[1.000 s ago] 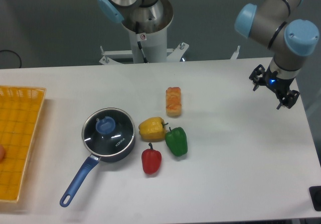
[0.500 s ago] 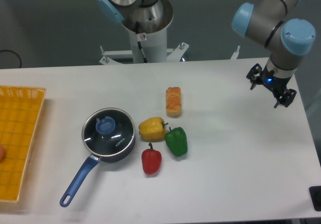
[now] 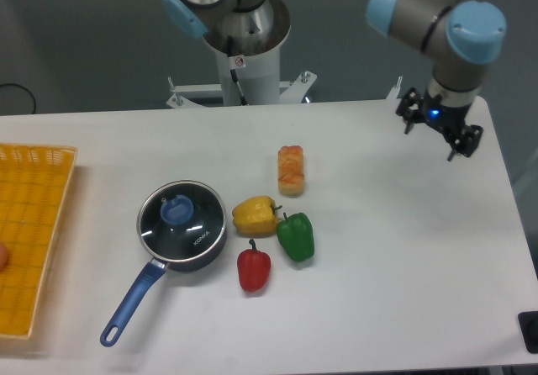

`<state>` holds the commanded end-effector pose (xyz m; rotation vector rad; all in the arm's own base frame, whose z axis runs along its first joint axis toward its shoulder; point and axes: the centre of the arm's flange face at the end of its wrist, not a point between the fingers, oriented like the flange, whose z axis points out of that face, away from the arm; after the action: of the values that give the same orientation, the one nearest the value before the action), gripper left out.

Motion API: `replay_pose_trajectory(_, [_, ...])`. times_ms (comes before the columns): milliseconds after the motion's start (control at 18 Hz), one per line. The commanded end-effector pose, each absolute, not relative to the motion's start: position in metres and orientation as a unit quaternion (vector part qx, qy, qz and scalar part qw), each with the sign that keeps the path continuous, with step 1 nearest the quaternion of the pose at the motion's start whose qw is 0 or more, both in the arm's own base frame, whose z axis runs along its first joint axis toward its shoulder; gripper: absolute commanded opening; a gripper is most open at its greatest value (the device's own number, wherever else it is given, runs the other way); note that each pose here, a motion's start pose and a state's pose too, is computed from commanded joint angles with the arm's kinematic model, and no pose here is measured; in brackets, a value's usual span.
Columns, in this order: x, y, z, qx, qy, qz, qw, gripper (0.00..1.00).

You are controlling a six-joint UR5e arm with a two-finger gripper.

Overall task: Open the lid
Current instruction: 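Move the open gripper across the table toward the saucepan lid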

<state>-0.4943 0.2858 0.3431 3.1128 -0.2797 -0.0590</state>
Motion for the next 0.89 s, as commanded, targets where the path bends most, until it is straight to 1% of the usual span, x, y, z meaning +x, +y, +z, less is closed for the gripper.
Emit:
replay_pose_trajectory(222, [-0.466,0.331,0.342,0.999,-0.049,-0.017,-0.004,1.0])
replay_pose_trajectory(500, [-0.427,0.382,0.333,0.999,-0.041,-0.011,-0.008,1.0])
replay_pose_trajectory(889, [-0.373,0.422,0.329,0.999,-0.044,0.001,-0.019,1.0])
